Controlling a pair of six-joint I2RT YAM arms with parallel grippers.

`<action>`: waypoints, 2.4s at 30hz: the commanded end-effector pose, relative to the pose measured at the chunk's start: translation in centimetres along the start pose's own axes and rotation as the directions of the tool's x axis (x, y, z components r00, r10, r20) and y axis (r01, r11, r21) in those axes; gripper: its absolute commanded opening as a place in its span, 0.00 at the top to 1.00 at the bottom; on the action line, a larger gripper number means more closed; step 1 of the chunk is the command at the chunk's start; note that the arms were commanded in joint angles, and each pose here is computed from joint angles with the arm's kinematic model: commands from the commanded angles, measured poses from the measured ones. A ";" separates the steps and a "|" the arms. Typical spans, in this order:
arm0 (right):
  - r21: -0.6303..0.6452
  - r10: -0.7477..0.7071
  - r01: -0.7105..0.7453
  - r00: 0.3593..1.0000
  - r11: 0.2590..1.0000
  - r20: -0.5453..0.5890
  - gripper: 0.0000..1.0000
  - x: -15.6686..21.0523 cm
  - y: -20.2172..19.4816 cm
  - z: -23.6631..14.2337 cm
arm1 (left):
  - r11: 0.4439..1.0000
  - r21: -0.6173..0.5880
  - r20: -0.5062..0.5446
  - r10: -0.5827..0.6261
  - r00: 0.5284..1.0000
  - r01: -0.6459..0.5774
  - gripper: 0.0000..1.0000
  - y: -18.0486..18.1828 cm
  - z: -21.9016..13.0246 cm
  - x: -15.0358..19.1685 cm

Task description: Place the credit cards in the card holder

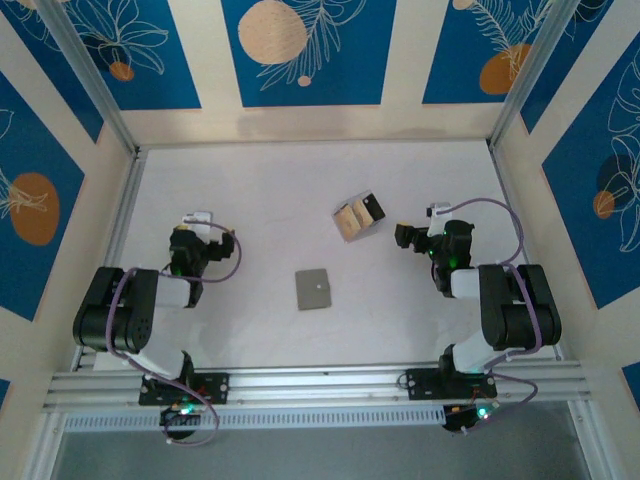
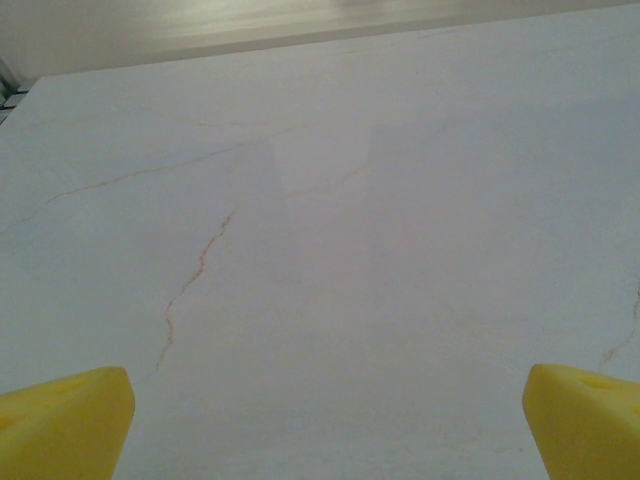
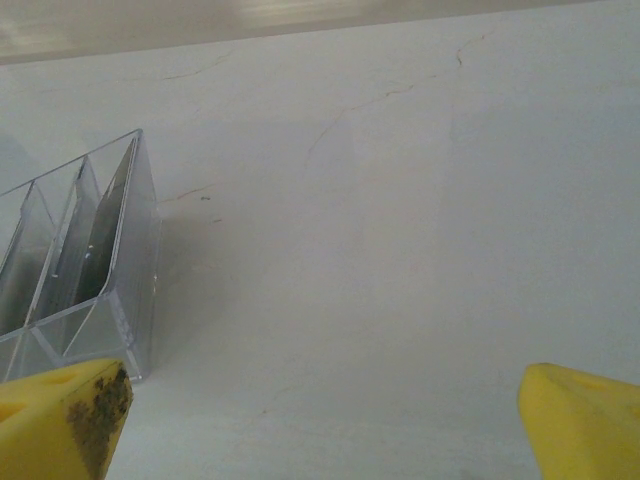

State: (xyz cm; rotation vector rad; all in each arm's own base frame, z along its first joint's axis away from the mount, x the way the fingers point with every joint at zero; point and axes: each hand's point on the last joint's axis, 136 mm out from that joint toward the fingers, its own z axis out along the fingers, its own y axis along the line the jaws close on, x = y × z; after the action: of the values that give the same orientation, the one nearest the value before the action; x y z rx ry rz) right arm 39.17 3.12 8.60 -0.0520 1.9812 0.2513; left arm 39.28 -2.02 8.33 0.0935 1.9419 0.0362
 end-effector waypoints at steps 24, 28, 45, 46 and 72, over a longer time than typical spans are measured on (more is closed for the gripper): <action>0.303 0.459 -0.368 0.823 0.879 -0.334 0.27 -6.5 6.5 -8.0 | 0.737 0.306 -0.459 -0.441 0.772 0.603 0.47 -12.4 -6.8 -8.2; 0.183 0.294 -0.232 0.807 0.955 -0.512 0.48 -3.2 13.2 -7.8 | 0.671 0.373 -0.610 -0.343 0.714 0.641 0.75 -19.1 -7.2 -4.6; -0.146 -0.039 -0.127 0.610 0.981 -0.791 0.68 9.3 26.4 -8.7 | 0.636 0.311 -0.819 -0.197 0.538 0.706 1.00 -27.4 -7.9 6.7; -0.146 -0.043 -0.122 0.605 0.982 -0.795 0.68 9.7 26.5 -8.5 | 0.641 0.300 -0.823 -0.199 0.531 0.706 1.00 -27.3 -7.9 7.2; 0.015 -0.137 0.235 0.618 0.972 -0.774 0.60 14.5 26.3 -5.3 | 0.669 0.246 -0.840 -0.214 0.498 0.702 1.00 -25.3 -9.5 12.3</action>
State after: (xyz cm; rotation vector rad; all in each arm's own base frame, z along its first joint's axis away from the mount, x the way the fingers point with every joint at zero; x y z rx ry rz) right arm 23.57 29.85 2.73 -0.3944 2.8630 0.0891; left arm 28.07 -28.20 3.06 -0.0388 2.5131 -1.2013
